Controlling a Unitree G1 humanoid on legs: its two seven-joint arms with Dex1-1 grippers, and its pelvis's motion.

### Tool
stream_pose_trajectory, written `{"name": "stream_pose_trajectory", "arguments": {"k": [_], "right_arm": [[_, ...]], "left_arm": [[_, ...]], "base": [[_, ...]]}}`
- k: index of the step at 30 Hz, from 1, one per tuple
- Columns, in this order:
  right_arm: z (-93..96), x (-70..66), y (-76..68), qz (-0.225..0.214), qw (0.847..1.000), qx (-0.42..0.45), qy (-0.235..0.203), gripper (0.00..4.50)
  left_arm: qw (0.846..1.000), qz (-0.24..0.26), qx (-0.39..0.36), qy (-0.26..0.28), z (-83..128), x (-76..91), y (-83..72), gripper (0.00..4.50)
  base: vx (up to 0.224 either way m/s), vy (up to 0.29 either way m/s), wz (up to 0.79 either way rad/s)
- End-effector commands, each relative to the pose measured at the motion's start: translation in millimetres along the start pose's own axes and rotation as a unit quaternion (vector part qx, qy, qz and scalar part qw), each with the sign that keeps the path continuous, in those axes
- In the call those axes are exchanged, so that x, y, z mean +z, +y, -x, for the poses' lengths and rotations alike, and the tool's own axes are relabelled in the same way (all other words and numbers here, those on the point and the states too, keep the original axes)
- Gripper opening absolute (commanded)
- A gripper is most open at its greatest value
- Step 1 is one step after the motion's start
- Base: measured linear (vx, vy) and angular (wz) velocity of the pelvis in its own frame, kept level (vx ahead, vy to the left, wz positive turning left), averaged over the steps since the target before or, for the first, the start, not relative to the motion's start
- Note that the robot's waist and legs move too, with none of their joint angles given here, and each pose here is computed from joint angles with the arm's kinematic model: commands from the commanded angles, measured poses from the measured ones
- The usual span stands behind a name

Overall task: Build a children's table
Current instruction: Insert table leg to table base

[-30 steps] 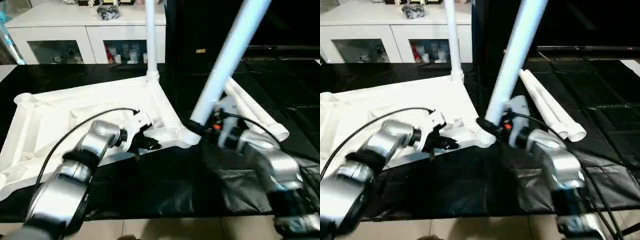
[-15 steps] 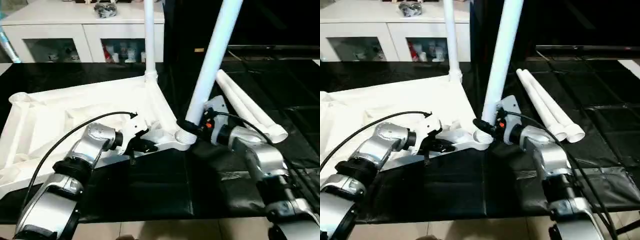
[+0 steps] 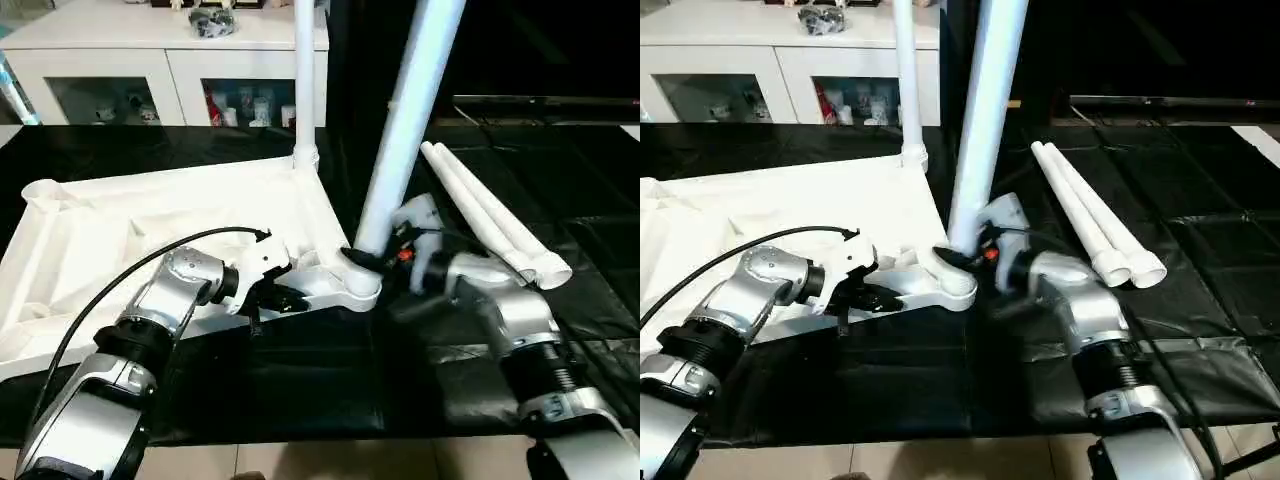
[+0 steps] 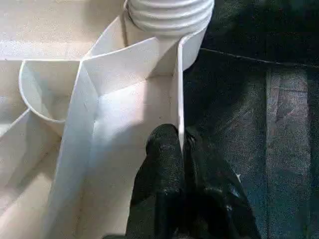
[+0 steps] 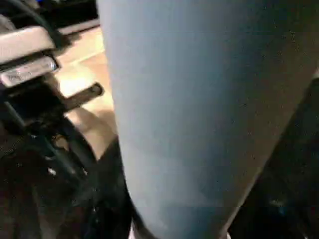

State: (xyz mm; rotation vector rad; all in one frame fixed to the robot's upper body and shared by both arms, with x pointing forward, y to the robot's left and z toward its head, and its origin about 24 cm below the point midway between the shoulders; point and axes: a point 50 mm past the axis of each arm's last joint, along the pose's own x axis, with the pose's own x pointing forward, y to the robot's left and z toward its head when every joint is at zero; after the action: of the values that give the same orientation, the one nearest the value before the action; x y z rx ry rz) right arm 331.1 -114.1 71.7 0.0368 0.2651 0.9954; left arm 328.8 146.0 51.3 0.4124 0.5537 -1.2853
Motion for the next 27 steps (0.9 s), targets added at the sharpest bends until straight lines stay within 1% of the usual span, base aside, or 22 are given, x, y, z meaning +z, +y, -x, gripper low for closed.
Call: {"name": "stream_pose_trajectory", "arguments": {"k": [1,11,13,17,21,27], "right_arm": [[-2.0,-9.5,2.2,-0.004,1.000,0.007,0.028,1.93],[-0.1,-12.9,-2.4,0.001,0.999,0.001,0.038,1.93],[1.6,-14.1,-4.9,0.000,0.999,-0.002,0.045,1.93],[5.8,-16.0,-4.8,-0.001,0.998,0.010,0.059,1.93],[4.7,-17.5,-5.1,-0.003,0.998,0.010,0.059,1.93],[-2.7,-15.1,-6.4,-0.023,0.999,0.007,0.039,1.93]], "left_arm": [[0.999,-0.001,-0.024,0.034,-3.3,-8.5,-5.4,0.00],[0.999,-0.006,-0.042,0.034,0.9,-8.3,-6.9,0.00],[0.998,-0.008,-0.051,0.037,2.8,-8.4,-8.2,0.00],[0.998,-0.009,-0.048,0.041,5.3,-9.2,-6.8,0.00],[0.998,-0.010,-0.046,0.040,5.7,-7.8,-5.6,0.00],[0.998,-0.018,-0.051,0.041,5.4,-4.9,-5.9,0.00]], "base": [[0.000,0.000,0.00],[0.000,0.000,0.00],[0.000,0.000,0.00],[0.000,0.000,0.00],[0.000,0.000,0.00],[0.000,0.000,0.00]]}}
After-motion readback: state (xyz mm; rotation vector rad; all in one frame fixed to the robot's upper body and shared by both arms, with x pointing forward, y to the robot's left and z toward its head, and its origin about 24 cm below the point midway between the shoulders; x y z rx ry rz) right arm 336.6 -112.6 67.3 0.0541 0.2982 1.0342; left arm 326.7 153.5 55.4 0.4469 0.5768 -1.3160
